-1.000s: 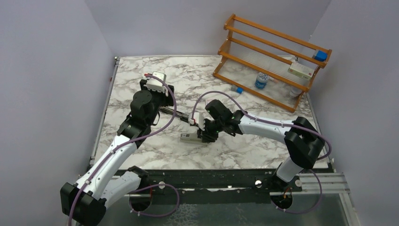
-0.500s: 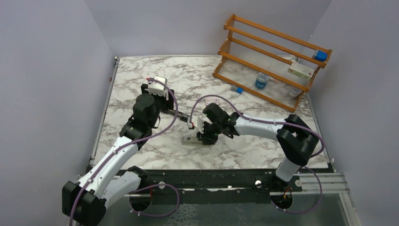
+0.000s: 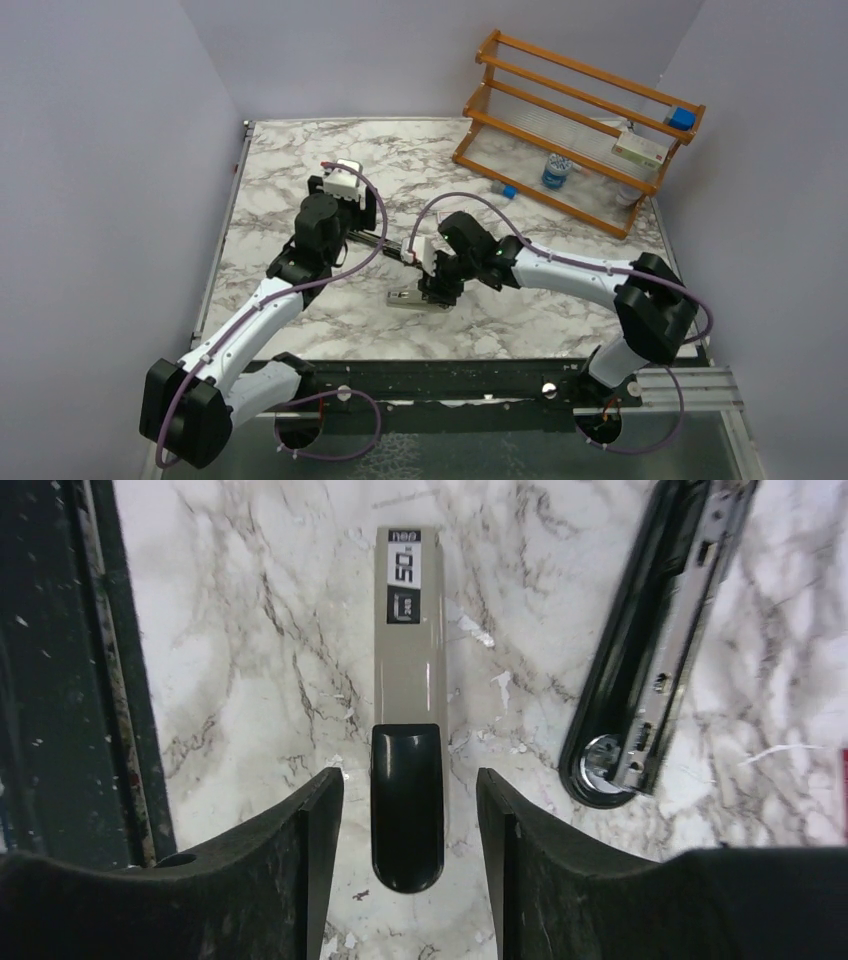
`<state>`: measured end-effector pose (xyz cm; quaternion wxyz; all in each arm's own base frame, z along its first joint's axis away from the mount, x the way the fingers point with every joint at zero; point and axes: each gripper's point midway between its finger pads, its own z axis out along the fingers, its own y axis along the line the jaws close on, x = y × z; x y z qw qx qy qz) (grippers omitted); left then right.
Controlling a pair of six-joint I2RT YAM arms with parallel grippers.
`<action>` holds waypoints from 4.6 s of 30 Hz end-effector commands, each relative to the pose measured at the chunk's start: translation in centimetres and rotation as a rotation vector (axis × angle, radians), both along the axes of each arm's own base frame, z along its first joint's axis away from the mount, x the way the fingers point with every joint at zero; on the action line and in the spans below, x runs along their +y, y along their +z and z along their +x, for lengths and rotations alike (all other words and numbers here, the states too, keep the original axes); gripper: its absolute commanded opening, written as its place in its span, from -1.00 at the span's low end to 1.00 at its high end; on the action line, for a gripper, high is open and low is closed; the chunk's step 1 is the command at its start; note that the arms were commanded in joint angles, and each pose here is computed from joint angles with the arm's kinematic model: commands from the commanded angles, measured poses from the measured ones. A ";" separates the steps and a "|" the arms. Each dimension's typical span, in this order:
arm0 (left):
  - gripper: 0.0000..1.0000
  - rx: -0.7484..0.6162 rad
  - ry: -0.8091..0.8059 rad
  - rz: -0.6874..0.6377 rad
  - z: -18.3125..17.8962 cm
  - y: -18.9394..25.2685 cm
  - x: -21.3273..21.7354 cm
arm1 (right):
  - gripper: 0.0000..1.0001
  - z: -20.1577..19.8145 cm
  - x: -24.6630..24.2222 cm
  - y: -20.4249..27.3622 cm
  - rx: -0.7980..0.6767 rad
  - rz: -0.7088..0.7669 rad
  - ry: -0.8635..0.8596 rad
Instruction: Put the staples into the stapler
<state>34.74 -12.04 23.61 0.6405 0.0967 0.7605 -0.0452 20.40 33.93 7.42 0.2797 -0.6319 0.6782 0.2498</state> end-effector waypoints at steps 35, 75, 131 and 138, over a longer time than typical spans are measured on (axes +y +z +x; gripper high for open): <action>0.64 0.113 -1.421 0.374 -17.0 -9.7 -15.2 | 0.30 2.5 -12.4 3.5 0.157 0.470 -1.056; 0.03 0.452 -1.380 0.687 -14.5 -18.5 -16.5 | -0.06 1.8 -12.3 2.7 0.163 0.477 -1.011; -1.00 -0.183 -1.292 0.320 -15.8 -5.7 -19.3 | 0.13 3.0 -10.0 -5.9 0.390 0.237 -1.172; -1.00 -0.180 -1.276 0.328 -15.6 -5.6 -18.7 | 0.13 2.8 -9.3 -4.8 0.409 0.285 -1.139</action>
